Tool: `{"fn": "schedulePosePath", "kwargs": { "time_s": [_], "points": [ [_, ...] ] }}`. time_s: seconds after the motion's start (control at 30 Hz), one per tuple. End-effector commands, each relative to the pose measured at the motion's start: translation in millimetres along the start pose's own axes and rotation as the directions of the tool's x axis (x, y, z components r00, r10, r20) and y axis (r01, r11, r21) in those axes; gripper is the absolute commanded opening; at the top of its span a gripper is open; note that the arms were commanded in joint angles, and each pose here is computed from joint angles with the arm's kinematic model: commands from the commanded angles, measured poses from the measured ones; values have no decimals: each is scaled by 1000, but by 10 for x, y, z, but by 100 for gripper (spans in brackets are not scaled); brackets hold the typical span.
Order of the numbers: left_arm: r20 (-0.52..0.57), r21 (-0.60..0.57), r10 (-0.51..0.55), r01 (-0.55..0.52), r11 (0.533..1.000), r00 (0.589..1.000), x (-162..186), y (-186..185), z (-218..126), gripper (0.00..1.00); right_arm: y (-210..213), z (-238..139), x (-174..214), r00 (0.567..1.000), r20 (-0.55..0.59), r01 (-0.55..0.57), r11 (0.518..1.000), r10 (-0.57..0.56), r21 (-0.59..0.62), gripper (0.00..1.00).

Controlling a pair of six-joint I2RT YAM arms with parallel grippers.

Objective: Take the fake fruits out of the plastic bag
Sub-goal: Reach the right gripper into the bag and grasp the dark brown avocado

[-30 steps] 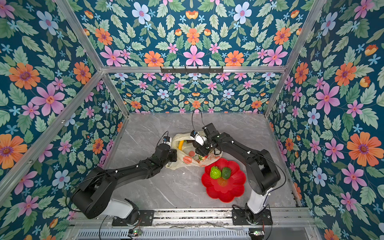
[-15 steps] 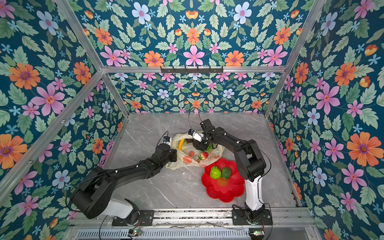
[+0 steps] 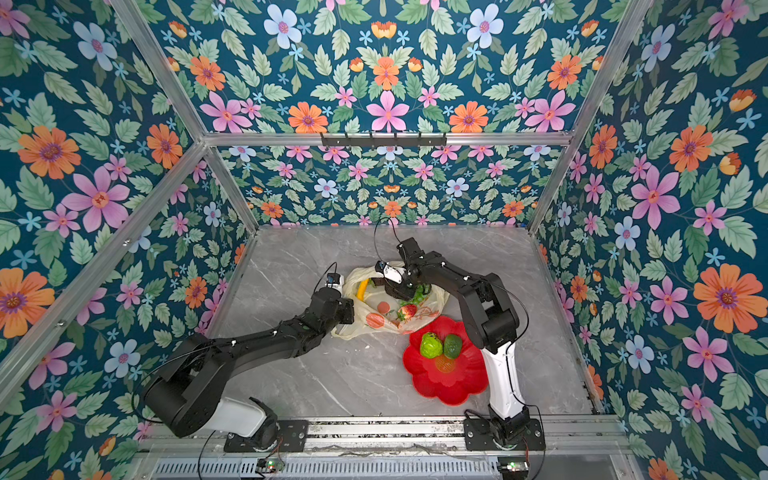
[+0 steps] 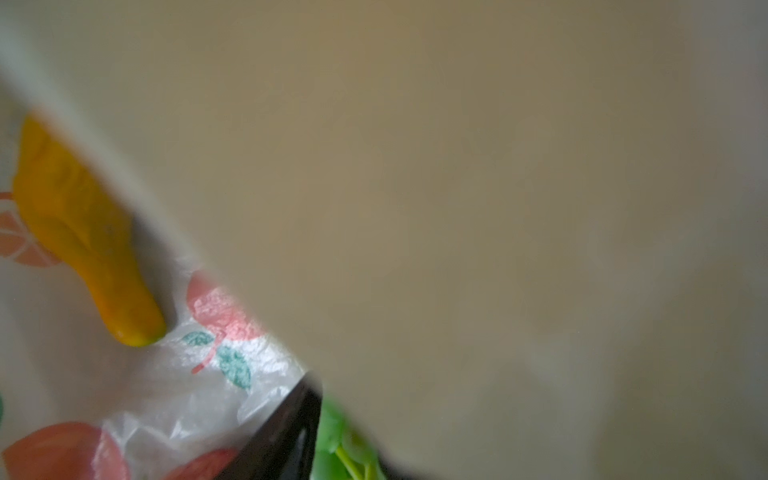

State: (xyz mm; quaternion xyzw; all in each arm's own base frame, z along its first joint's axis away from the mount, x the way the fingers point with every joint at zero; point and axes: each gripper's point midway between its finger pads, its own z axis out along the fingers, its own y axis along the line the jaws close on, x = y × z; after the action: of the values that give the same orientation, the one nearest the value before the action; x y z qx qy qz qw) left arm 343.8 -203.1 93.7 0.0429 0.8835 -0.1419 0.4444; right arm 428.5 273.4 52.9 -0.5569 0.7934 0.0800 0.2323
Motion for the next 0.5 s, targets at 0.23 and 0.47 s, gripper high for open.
{"fn": "schedulePosePath", "kwargs": {
  "time_s": [0.23,0.47],
  "points": [
    [14,-11,5,-5,1000,1000,-48,7,2,5,81,138,39,999,-37,29,1000,-29,-5,56],
    [14,-13,5,-4,1000,1000,-50,13,5,6,96,103,-3,1000,-17,25,1000,-25,-4,44]
  ]
}}
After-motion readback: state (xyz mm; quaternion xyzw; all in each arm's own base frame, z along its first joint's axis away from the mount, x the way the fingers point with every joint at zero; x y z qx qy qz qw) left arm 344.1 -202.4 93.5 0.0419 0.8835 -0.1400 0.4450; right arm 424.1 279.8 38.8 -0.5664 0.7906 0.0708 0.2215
